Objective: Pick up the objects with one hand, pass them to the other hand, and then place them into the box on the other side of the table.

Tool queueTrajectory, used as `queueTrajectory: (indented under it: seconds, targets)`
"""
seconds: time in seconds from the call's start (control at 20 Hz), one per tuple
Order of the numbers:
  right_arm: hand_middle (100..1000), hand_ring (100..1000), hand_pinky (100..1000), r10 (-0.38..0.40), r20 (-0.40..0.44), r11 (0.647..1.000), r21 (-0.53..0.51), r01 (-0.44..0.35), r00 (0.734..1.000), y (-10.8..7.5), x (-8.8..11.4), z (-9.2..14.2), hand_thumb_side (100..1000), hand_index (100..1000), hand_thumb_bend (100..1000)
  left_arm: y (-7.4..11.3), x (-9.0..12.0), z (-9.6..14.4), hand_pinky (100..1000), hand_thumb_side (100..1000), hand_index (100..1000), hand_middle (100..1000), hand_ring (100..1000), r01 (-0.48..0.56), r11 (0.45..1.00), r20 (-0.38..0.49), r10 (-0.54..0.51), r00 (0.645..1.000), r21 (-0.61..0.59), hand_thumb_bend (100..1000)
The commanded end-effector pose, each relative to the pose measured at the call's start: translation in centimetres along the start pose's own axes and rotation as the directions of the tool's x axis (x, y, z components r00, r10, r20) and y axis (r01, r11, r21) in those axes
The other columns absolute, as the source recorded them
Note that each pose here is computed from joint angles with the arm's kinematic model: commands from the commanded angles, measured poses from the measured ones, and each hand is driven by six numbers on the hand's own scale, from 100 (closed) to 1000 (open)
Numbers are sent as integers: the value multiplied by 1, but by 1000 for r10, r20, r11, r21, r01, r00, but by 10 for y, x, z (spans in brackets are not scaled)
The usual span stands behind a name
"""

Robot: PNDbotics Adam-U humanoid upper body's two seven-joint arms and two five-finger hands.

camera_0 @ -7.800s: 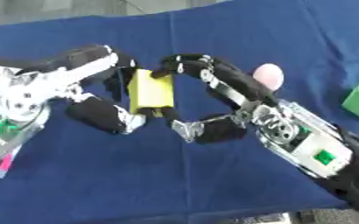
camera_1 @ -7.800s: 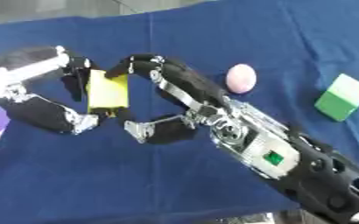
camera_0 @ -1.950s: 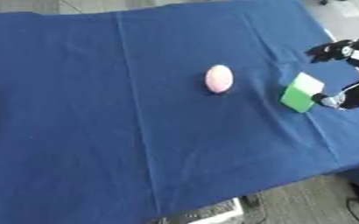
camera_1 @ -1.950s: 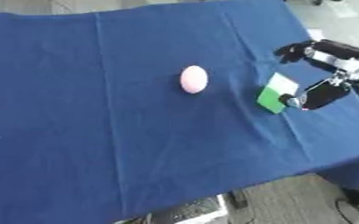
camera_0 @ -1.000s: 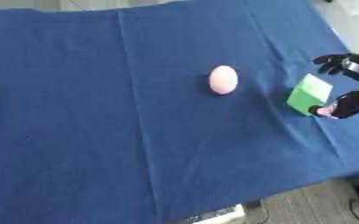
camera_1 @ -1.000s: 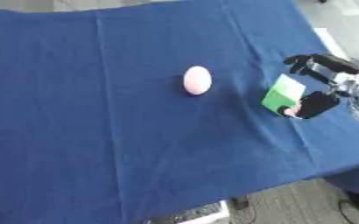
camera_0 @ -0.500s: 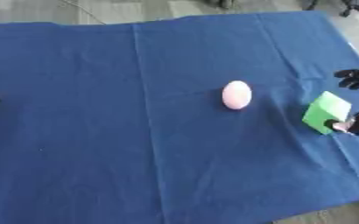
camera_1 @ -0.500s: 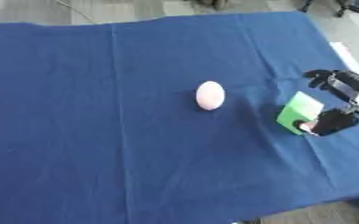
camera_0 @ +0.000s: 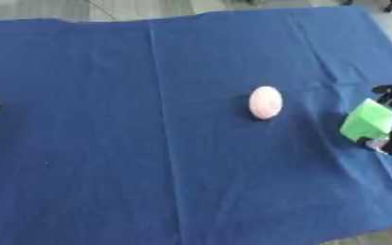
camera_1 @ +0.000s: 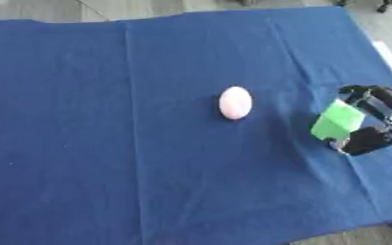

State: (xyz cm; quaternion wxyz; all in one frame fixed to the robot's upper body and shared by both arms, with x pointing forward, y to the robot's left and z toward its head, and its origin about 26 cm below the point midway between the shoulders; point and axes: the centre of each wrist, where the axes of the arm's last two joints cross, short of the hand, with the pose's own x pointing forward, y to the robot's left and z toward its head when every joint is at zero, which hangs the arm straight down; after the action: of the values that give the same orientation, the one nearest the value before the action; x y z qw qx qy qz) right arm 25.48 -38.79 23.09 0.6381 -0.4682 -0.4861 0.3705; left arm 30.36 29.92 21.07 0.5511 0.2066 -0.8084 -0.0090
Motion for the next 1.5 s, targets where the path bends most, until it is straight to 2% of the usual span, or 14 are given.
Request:
queueTrajectory:
  seconds: [0.05, 0.4, 0.65, 0.7, 0.75, 1.05, 1.2, 1.5]
  targets:
    - [820, 871, 907, 11, -12, 999, -45, -12, 1000, -9, 1, 2, 138, 937, 445, 6, 9, -2, 793, 946, 856, 702, 697, 2, 1000, 34, -2, 999, 19, 115]
    - [810, 869, 905, 2, -58, 997, -74, -6, 998, -5, -3, 3, 124, 922, 429, 6, 7, -1, 793, 944, 851, 697, 680, -2, 1000, 25, 1, 1000, 27, 112]
    - [794, 860, 900, -15, -58, 997, -74, 11, 998, -5, -3, 3, 100, 918, 420, 5, 7, -1, 797, 943, 850, 698, 676, -3, 1000, 23, 2, 1000, 24, 110]
    - [794, 861, 900, -19, -54, 997, -78, 15, 998, -6, -3, 3, 197, 918, 341, 5, 7, -1, 798, 949, 850, 699, 677, -3, 1000, 22, 2, 1000, 22, 123]
    - [793, 861, 901, -22, -46, 996, -84, 18, 999, -7, -2, 3, 100, 919, 416, 5, 6, -1, 798, 943, 849, 699, 677, -1, 1000, 20, 0, 1000, 20, 109]
    - [785, 862, 906, -46, 53, 984, -172, 54, 998, -30, 2, 3, 100, 926, 421, 9, -2, 1, 802, 941, 844, 701, 678, 22, 999, -7, -22, 1000, 30, 104]
    - [798, 874, 916, -60, 43, 975, -210, 67, 997, -35, 1, 4, 100, 935, 422, 9, -1, 1, 802, 940, 845, 701, 679, 25, 999, -7, -25, 1000, 28, 105]
    - [822, 900, 932, -52, -7, 975, -216, 50, 999, -31, -4, 5, 100, 952, 469, 9, -1, 0, 804, 942, 846, 702, 679, 19, 999, -11, -19, 1000, 26, 104]
